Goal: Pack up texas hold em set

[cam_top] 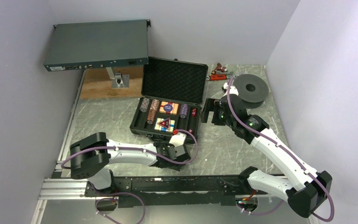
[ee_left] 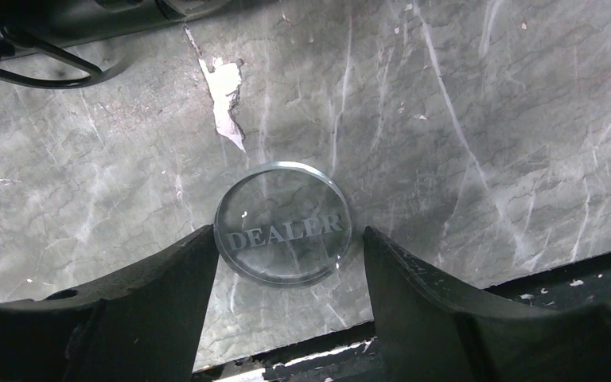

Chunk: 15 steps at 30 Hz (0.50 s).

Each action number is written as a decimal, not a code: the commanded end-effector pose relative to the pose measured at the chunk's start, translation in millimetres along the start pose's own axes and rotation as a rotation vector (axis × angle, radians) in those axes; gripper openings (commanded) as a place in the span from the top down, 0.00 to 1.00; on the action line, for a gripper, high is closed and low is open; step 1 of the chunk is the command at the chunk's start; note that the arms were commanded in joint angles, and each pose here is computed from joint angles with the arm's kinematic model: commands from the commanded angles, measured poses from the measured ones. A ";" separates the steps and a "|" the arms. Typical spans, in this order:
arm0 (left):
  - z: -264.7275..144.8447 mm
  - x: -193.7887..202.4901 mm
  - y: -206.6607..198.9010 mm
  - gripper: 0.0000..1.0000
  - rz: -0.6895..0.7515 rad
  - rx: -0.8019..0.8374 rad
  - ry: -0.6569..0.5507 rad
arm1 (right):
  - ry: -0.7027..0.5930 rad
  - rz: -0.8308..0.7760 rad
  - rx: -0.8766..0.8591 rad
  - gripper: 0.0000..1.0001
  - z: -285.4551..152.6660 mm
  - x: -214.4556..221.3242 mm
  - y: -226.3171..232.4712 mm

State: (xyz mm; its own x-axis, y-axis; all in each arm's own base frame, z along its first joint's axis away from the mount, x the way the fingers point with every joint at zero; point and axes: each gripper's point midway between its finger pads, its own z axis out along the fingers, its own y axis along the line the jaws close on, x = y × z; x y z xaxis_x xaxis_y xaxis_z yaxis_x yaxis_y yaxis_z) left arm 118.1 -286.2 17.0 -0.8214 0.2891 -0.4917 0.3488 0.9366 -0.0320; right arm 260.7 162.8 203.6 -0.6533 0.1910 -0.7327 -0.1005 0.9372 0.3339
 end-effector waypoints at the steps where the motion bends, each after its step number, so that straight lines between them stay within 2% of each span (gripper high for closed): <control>1: 9.8 15.5 5.4 0.29 0.010 -0.045 0.050 | -0.021 -0.008 -0.018 0.00 -6.1 -4.7 1.4; 4: 10.1 15.9 6.0 0.30 0.010 -0.055 0.056 | -0.020 -0.007 -0.018 0.00 -6.3 -3.8 0.9; 11: 9.4 17.8 9.5 0.24 -0.005 -0.073 0.062 | -0.018 -0.010 -0.018 0.00 -6.5 -2.3 0.2; 15: 8.8 18.2 11.4 0.24 -0.010 -0.090 0.068 | -0.018 -0.010 -0.021 0.00 -6.8 -2.5 0.4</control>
State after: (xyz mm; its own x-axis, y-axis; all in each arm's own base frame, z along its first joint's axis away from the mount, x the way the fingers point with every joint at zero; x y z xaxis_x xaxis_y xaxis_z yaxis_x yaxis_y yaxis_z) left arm 119.0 -290.1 17.0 -0.8333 0.2640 -0.4856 0.3199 0.9468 -0.0343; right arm 258.3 161.1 203.1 -0.6530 0.1873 -0.7338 -0.1032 0.9379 0.3313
